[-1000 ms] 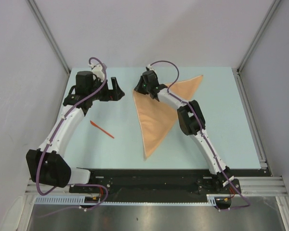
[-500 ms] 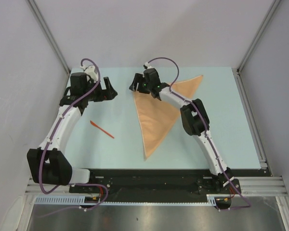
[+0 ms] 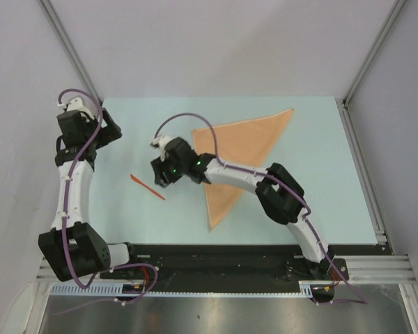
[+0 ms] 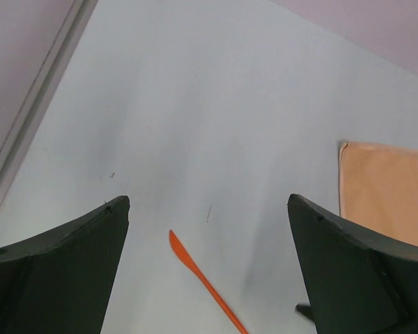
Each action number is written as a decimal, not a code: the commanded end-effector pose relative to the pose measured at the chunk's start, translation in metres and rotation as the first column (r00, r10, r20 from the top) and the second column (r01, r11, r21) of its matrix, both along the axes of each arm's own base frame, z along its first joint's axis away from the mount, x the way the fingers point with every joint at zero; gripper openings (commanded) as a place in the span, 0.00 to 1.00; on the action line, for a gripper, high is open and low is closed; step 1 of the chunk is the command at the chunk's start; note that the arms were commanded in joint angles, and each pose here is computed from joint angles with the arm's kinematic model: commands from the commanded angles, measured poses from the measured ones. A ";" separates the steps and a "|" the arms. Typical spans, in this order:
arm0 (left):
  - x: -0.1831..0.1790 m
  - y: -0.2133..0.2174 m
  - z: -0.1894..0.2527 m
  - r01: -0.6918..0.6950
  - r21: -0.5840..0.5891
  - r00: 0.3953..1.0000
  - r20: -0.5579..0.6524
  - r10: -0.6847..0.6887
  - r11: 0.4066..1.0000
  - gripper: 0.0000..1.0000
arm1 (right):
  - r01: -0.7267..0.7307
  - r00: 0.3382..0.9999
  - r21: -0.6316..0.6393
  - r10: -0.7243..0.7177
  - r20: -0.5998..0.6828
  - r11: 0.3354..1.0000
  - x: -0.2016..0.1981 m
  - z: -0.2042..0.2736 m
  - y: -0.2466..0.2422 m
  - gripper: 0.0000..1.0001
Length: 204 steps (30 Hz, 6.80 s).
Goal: Fold the napkin, place the utensils inside, and roll it up
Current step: Grab a utensil with the right arm, then place the utensil onto the napkin, then fold the napkin
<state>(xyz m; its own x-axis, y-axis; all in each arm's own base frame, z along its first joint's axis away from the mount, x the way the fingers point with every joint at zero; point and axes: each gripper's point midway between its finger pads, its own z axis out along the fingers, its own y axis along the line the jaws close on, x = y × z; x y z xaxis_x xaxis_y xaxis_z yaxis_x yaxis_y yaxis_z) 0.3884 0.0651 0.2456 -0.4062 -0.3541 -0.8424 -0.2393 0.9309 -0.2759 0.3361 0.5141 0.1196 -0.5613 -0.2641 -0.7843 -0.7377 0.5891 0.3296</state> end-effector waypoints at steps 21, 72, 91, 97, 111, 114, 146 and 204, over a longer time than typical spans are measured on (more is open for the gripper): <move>-0.001 0.002 0.020 0.010 -0.034 0.997 0.082 -0.007 0.999 1.00 | -0.147 0.943 -0.314 0.229 0.241 0.938 -0.040 -0.058 0.055 0.46; 0.001 -0.014 0.025 0.077 -0.096 0.992 0.111 -0.067 0.992 1.00 | 0.940 0.196 -0.283 -0.980 -0.017 0.193 0.049 -0.026 -0.283 0.00; 0.002 -0.014 0.022 0.080 -0.103 0.992 0.103 -0.069 0.991 1.00 | 0.922 0.087 -0.373 -0.995 -0.054 0.101 0.049 -0.091 -0.298 0.00; 0.002 -0.013 0.020 0.077 -0.104 0.993 0.100 -0.067 0.992 1.00 | 0.910 0.106 -0.399 -0.994 -0.028 0.108 0.048 -0.099 -0.301 0.00; 0.003 -0.014 0.019 0.086 -0.114 0.992 0.098 -0.075 0.990 1.00 | 0.892 0.194 -0.414 -0.981 -0.009 0.181 0.056 -0.104 -0.293 0.00; 0.003 -0.014 0.018 0.087 -0.116 0.992 0.096 -0.076 0.989 1.00 | 0.890 0.220 -0.407 -0.975 -0.013 0.206 0.059 -0.101 -0.288 0.00; 0.005 -0.028 0.016 0.156 -0.168 0.985 0.105 -0.140 0.973 1.00 | -0.116 0.974 -0.376 0.179 0.137 0.919 -0.158 -0.011 -0.162 0.60; 0.010 -0.037 0.006 0.198 -0.222 0.979 0.090 -0.182 0.955 1.00 | -0.207 0.921 -0.642 0.368 0.127 0.739 -0.194 -0.104 -0.161 0.35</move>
<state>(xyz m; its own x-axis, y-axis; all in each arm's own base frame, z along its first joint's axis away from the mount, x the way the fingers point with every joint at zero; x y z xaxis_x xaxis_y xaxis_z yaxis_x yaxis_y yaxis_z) 0.3939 0.0289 0.2455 -0.4477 -0.4518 -0.7716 -0.0648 0.8771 -0.4759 0.1381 0.3543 0.0231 -0.2196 -0.8238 -0.5226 -0.9131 0.3622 -0.1874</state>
